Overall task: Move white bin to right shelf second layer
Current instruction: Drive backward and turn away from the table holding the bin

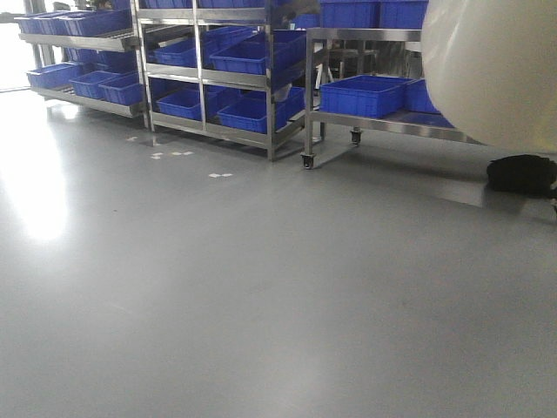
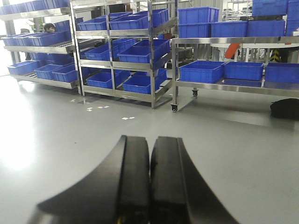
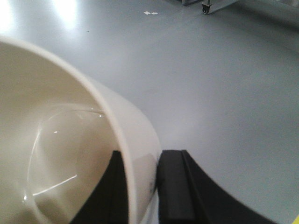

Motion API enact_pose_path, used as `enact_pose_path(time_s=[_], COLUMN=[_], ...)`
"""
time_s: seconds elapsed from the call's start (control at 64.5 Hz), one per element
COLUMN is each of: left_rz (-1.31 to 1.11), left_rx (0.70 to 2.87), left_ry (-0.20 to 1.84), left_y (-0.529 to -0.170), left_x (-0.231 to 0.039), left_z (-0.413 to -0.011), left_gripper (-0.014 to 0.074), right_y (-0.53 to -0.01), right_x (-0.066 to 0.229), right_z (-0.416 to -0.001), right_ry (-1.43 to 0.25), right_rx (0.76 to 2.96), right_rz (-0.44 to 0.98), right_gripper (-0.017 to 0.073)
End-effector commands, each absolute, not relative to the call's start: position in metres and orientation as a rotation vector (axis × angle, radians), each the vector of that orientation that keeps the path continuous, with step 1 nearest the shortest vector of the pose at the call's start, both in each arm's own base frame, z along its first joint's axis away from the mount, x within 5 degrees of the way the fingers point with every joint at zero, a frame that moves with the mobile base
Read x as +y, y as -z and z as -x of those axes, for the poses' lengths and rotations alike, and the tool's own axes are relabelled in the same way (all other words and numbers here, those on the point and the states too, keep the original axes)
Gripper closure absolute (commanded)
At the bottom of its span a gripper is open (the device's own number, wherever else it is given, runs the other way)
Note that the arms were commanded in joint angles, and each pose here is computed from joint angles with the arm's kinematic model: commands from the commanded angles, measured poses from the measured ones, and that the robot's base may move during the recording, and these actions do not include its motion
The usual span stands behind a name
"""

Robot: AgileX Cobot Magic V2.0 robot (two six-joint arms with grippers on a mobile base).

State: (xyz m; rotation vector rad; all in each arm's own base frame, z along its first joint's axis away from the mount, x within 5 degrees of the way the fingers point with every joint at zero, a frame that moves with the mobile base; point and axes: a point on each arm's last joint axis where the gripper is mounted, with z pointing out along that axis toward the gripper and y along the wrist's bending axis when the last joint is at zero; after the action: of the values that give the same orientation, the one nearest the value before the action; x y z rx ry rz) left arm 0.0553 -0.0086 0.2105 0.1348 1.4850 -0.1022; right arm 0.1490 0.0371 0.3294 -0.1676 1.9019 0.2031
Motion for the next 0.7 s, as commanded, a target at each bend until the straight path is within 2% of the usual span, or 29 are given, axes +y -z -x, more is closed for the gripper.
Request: enact_pose_path(time_s=[0.0, 0.682], left_rz=[-0.115, -0.115], left_rx=[1.420, 1.420], left_ry=[0.110, 0.110], left_y=[-0.2078, -0.2078], left_x=[-0.0080, -0.0080], left_z=[-0.0550, -0.0550], left_gripper=[0.0509, 0.0509], right_y=[-0.3514, -0.3514], right_x=[0.0364, 0.0364], right_z=[-0.1495, -0.1495], right_ry=[-0.215, -0.215], right_rx=[1.756, 1.756], right_rz=[0.153, 0.153], right_gripper=[0.0503, 0.0503])
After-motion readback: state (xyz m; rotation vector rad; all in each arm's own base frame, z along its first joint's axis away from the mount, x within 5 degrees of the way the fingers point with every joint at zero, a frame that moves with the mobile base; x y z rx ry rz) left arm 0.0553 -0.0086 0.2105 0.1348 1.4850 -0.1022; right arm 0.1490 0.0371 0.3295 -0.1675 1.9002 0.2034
